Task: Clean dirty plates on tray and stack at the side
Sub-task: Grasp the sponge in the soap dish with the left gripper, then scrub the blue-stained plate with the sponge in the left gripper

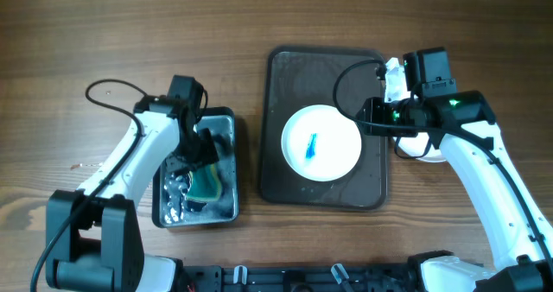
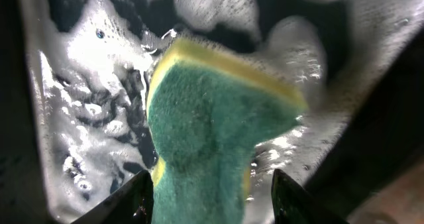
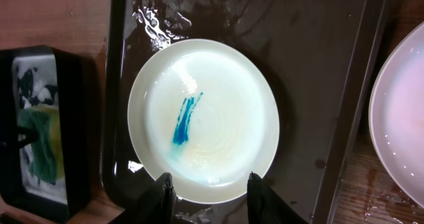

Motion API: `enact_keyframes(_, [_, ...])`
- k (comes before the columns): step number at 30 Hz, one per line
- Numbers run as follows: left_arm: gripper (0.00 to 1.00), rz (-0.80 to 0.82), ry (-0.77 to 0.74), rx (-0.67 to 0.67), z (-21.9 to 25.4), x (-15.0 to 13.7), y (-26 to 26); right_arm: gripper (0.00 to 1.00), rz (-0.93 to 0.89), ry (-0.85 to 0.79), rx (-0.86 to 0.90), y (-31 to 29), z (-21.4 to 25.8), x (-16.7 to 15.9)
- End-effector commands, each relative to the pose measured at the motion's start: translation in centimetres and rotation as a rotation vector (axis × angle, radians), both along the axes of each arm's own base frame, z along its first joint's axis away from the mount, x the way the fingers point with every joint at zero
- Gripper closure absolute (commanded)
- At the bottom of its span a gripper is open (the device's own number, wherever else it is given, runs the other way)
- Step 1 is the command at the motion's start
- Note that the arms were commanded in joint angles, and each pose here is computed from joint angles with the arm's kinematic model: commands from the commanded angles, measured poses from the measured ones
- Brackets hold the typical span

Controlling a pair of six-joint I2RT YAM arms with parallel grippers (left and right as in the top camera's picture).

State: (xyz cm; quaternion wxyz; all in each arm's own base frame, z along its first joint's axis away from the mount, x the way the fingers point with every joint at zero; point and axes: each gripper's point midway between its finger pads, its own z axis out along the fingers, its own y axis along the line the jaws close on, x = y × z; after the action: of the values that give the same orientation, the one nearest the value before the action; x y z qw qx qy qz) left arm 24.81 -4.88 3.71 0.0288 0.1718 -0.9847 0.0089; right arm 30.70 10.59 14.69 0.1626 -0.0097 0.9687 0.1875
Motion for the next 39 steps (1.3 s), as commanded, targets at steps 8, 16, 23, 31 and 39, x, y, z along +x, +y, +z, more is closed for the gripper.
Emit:
enact_keyframes(8, [0.96,0.059,-0.049,-0.015,-4.0,-0.6,-0.1,0.61,-0.157,0.092,-0.051,-1.4,-1.6,-0.1])
enact_keyframes(16, [0.96,0.023,-0.090,0.031,2.1,2.8,0.3,0.61,-0.046,0.161,-0.150,-2.0,-6.3,0.9])
enact_keyframes(23, [0.96,-0.012,-0.224,-0.018,11.6,6.4,-1.2,0.57,0.038,0.217,-0.224,-3.0,-10.2,1.3])
enact_keyframes(31, [0.96,-0.073,-0.338,-0.222,13.0,9.2,-7.4,0.76,0.138,0.226,-0.047,0.3,-15.6,1.1])
enact_keyframes(39, [0.96,-0.167,-0.267,-0.356,7.9,9.7,-17.0,0.96,0.040,0.254,-0.149,-1.8,-17.5,0.1])
